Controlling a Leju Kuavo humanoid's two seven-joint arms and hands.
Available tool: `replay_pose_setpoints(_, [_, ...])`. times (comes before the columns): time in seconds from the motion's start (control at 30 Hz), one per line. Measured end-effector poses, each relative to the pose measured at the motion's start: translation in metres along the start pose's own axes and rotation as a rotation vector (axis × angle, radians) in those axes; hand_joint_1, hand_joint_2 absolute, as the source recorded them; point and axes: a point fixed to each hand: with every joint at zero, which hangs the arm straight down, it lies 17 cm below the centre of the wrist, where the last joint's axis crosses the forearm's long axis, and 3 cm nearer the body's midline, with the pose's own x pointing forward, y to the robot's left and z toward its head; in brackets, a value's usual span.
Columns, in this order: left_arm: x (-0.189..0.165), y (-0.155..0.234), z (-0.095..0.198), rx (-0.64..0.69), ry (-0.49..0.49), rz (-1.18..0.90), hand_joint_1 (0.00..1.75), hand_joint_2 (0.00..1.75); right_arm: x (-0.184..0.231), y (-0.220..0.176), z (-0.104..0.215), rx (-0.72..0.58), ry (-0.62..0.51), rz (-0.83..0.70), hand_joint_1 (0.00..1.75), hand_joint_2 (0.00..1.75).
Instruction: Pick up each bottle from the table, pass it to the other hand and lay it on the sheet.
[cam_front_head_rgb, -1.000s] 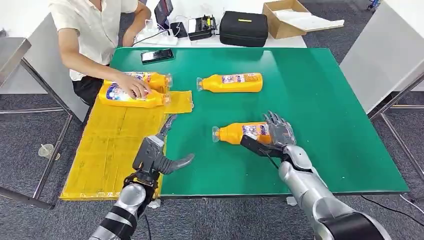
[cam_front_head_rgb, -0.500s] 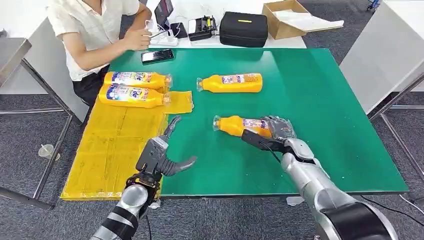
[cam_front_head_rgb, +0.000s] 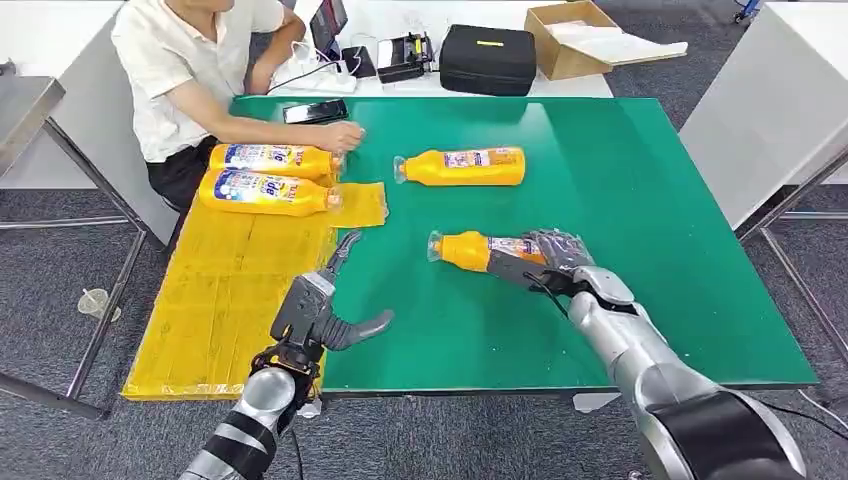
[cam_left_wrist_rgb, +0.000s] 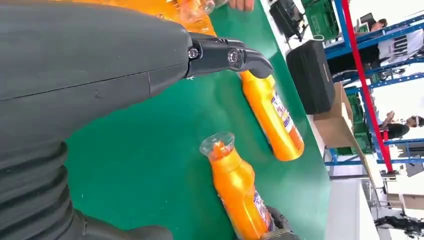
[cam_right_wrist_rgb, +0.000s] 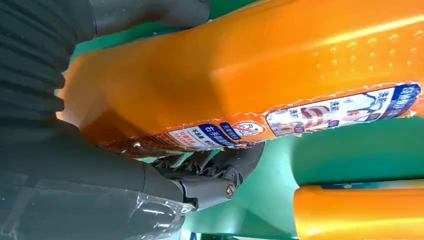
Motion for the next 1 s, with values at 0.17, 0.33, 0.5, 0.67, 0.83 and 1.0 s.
replay_pose_setpoints(0.17, [0.003, 0.002, -0.001, 0.008, -0.014, 0.031, 0.0, 1.75, 0.032, -0.003, 0.005, 0.018, -0.176, -0.253, 1.75, 1.75])
replay_pose_setpoints(0.33, [0.007, 0.008, -0.003, 0.05, -0.011, 0.25, 0.0, 1.75, 0.096, -0.02, 0.022, -0.073, -0.449, -0.596, 1.75, 1.75])
replay_pose_setpoints(0.5, [0.009, 0.018, -0.002, 0.129, -0.026, 0.454, 0.0, 1.75, 0.171, -0.044, 0.047, -0.25, -0.64, -0.76, 1.75, 1.75])
replay_pose_setpoints(0.67, [0.011, 0.023, -0.002, 0.15, -0.032, 0.495, 0.0, 1.75, 0.227, -0.078, 0.087, -0.486, -0.759, -0.753, 1.75, 1.75])
replay_pose_setpoints(0.83, [0.013, 0.013, -0.003, 0.109, -0.02, 0.517, 0.0, 1.75, 0.264, -0.086, 0.114, -0.548, -0.837, -0.784, 1.69, 1.75])
replay_pose_setpoints(1.0, [0.032, 0.002, -0.004, 0.057, -0.084, 0.513, 0.0, 1.75, 0.292, -0.074, 0.121, -0.502, -0.892, -0.756, 1.69, 1.75])
